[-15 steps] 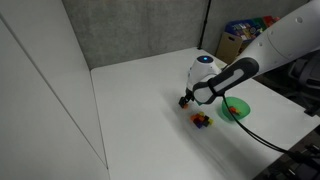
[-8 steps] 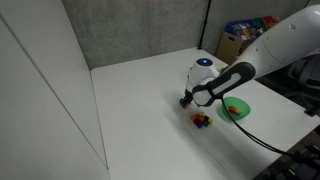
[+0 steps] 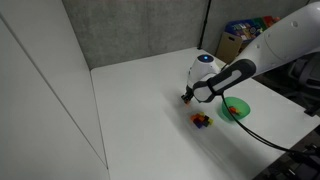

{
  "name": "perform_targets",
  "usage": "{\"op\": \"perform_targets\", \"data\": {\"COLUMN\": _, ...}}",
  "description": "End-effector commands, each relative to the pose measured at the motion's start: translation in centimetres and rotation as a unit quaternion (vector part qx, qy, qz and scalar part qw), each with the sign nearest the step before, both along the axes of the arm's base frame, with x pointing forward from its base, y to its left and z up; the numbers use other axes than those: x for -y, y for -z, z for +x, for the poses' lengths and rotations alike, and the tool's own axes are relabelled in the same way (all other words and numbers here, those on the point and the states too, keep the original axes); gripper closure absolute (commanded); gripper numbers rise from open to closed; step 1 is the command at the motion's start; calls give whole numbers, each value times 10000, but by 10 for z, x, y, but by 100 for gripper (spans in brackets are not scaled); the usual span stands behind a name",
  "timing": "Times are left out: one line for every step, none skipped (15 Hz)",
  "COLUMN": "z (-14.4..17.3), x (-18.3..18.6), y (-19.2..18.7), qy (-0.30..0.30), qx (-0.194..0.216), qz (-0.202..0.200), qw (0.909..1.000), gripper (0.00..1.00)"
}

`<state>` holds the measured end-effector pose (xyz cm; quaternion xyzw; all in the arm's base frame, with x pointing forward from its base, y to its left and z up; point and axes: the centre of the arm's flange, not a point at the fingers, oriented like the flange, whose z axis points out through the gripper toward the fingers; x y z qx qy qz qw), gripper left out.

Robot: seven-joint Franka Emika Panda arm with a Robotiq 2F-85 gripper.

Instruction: Put a small orange block in the bowl

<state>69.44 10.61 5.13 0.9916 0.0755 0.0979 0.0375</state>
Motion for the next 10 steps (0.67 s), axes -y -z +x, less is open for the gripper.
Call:
{"op": "perform_targets", "data": {"z": 8, "x": 13, "y": -39, "qy": 115, "qx": -98, "qz": -97, "qw": 9998, "gripper": 89}}
{"op": "perform_targets", "data": {"z": 7, "x": 17, "y": -48, "qy": 147, "qx": -135, "qz": -116, "qw": 9997, "gripper": 89}}
{"op": "perform_targets", "data": {"z": 5, "x": 22, "y": -59, "qy": 169, "qx": -195, "qz": -117, "qw": 9996, "gripper": 89}}
{"op": "perform_targets", "data": {"z": 3, "x": 26, "y": -67, "qy": 202, "qx": -235, "qz": -151, "qw": 9994, "gripper": 89}}
{"op": "perform_targets", "data": {"z": -1, "x": 32, "y": -76, "qy": 245, "qx": -289, "qz": -152, "qw": 9992, "gripper": 89}}
{"op": "perform_targets", "data": {"z": -5, "x": 37, "y": -82, "qy": 291, "qx": -347, "qz": -161, "qw": 9988, "gripper": 89}}
{"op": "perform_targets", "data": {"z": -11, "x": 44, "y": -87, "qy": 345, "qx": -399, "qz": -188, "qw": 9984, "gripper": 89}}
{"op": "perform_targets", "data": {"z": -17, "x": 51, "y": -91, "qy": 400, "qx": -459, "qz": -207, "qw": 9979, "gripper": 89}}
{"op": "perform_targets", "data": {"z": -24, "x": 58, "y": -95, "qy": 457, "qx": -510, "qz": -221, "qw": 9974, "gripper": 89}}
{"op": "perform_targets", "data": {"z": -30, "x": 65, "y": -98, "qy": 514, "qx": -552, "qz": -248, "qw": 9968, "gripper": 89}}
